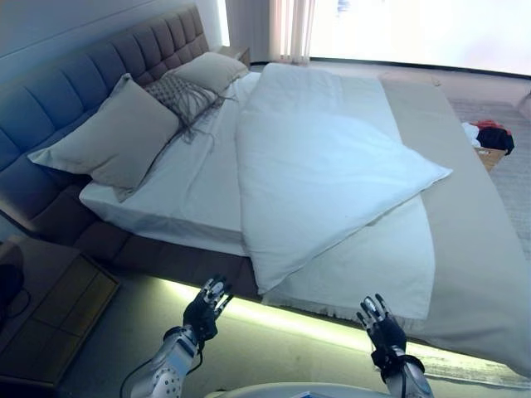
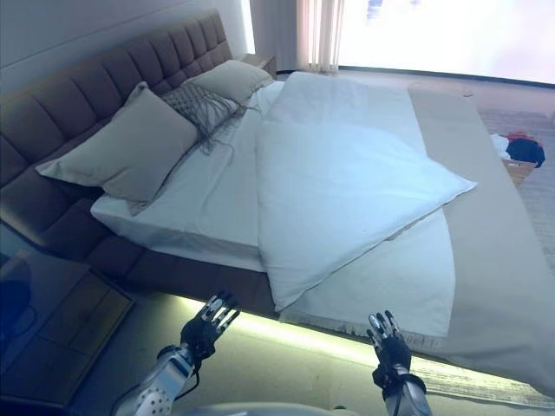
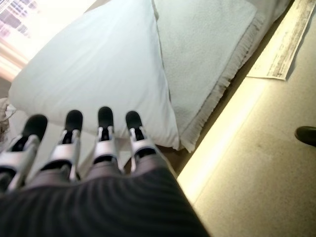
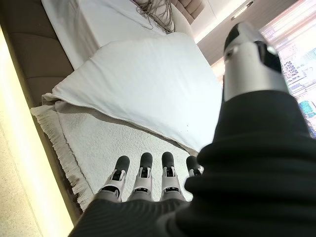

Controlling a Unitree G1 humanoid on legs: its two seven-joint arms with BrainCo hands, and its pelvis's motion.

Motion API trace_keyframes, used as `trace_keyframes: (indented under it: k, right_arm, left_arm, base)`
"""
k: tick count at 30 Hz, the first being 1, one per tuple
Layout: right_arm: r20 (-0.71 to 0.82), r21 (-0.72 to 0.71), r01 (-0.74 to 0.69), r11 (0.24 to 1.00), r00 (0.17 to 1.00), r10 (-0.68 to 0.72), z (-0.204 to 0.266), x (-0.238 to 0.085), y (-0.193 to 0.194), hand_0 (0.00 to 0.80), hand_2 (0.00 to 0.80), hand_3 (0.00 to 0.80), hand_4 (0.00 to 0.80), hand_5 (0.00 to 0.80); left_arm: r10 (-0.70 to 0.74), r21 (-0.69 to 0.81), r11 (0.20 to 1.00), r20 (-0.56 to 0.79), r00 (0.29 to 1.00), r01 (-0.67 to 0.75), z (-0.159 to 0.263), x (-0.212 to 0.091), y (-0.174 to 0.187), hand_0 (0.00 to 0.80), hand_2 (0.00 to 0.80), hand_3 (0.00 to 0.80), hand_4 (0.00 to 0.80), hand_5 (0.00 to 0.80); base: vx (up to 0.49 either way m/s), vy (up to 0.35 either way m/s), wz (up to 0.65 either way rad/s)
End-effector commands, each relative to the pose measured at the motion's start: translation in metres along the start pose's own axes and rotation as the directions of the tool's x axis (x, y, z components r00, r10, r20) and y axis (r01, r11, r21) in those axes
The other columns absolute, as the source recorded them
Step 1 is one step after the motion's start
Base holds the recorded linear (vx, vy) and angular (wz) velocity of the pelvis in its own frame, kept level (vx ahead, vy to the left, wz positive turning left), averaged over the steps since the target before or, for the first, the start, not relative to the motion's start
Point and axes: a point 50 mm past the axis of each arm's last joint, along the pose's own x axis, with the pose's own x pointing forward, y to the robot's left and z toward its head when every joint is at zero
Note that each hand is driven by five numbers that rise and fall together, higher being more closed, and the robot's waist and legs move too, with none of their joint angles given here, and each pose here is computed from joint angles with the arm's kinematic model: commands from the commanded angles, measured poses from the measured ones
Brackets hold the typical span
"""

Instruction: Make the bed neatly

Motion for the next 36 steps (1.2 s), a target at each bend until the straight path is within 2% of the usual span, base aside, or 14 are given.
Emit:
trace_keyframes:
  k: [1,12,21,27,31,36]
  right_arm:
    - [0.102,0.034,-0.069,0.997,0.993,0.065,0.016,0.007,0.017,0.000,0.000,0.000,0.000,0.000]
    - [0.089,0.039,-0.087,0.995,0.993,0.083,0.015,0.007,0.021,0.000,0.000,0.000,0.000,0.000]
    - [0.032,-0.004,-0.115,0.993,0.993,0.115,0.014,0.007,0.019,0.000,0.000,0.000,0.000,0.000]
    - [0.040,0.046,-0.105,0.993,0.994,0.104,0.014,0.009,0.020,0.000,0.000,0.000,0.000,0.000]
    - [0.033,0.036,-0.111,0.993,0.993,0.110,0.008,0.001,0.019,0.000,0.000,0.000,0.000,0.000]
    - [0.096,0.059,-0.103,0.993,0.991,0.097,0.012,0.003,0.021,0.000,0.000,0.000,0.000,0.000]
  left_arm:
    - [-0.062,0.090,0.994,0.077,0.995,0.055,0.028,0.005,-0.002,0.000,0.000,0.000,0.000,0.000]
    - [-0.084,0.155,0.985,0.082,0.993,0.071,0.032,0.002,-0.003,0.000,0.000,0.000,0.000,0.000]
    - [-0.100,0.091,0.992,0.112,0.989,0.090,0.028,-0.001,-0.006,0.000,0.000,0.000,0.000,0.000]
    - [-0.109,0.094,0.990,0.070,0.992,0.103,0.020,-0.001,-0.007,0.000,0.000,0.000,0.000,0.000]
    - [-0.083,0.068,0.995,0.087,0.993,0.077,0.022,-0.006,-0.001,0.000,0.000,0.000,0.000,0.000]
    - [-0.092,0.078,0.993,0.082,0.992,0.086,0.025,0.001,0.001,0.000,0.000,0.000,0.000,0.000]
  base:
    - [0.000,0.000,0.00]
    - [0.001,-0.012,-0.01]
    - [0.012,-0.019,-0.09]
    - [0.048,0.171,-0.18]
    - [0.070,0.217,0.02]
    - [0.047,0.217,0.20]
